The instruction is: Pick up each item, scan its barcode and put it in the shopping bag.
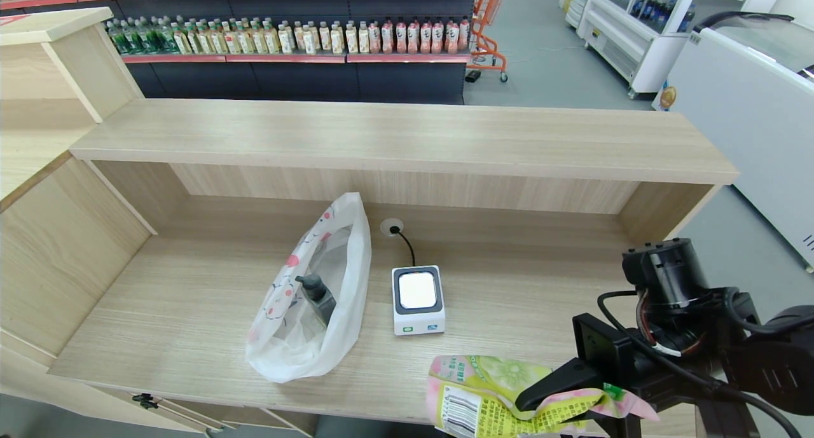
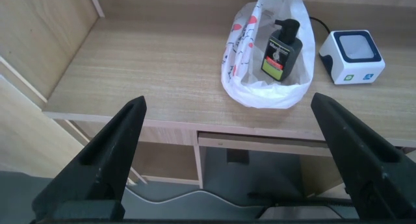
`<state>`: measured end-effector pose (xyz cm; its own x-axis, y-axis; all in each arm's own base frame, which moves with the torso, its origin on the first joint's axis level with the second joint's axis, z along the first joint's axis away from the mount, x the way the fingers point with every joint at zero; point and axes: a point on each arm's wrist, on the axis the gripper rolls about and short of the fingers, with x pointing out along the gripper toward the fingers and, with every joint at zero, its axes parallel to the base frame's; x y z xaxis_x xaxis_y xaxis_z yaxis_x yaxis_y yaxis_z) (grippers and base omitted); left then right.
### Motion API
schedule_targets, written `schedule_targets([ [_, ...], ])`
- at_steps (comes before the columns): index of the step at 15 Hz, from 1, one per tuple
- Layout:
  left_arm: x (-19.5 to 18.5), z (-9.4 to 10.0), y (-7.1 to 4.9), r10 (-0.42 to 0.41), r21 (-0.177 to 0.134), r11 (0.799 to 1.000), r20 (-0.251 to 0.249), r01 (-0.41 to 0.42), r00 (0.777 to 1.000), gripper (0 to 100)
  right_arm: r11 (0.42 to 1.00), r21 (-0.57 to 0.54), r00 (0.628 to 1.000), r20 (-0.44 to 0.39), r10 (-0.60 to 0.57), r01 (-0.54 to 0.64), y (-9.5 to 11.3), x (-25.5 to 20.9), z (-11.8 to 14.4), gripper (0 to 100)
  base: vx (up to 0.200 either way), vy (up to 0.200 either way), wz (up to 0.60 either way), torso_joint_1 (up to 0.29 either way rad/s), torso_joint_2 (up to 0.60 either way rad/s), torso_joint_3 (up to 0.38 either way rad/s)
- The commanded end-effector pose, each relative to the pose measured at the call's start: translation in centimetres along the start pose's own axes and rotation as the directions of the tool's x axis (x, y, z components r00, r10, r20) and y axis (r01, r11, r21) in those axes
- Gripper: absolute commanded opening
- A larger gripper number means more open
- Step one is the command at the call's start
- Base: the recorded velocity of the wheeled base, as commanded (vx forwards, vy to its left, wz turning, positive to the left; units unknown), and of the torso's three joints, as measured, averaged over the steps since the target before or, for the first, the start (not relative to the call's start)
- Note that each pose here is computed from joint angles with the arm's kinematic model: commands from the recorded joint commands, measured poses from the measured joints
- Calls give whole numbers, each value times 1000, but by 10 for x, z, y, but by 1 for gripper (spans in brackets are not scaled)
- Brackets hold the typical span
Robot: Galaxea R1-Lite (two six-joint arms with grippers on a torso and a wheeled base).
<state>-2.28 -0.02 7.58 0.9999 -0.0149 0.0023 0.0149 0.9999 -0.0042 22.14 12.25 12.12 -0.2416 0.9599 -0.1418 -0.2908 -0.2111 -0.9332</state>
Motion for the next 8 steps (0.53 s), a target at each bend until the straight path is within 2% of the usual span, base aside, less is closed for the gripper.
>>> schedule_targets([
  [1, 0, 0, 0, 0, 0, 1000, -1, 0, 1000, 100, 1000, 5, 1000, 11, 4, -4, 1, 3, 0, 0, 0, 0, 0, 0, 0, 0],
  [8, 0, 0, 0, 0, 0, 1000, 1, 0, 1000, 100, 1000, 1, 1000, 19, 7, -7, 0, 5, 2, 0, 0, 0, 0, 0, 0, 0],
])
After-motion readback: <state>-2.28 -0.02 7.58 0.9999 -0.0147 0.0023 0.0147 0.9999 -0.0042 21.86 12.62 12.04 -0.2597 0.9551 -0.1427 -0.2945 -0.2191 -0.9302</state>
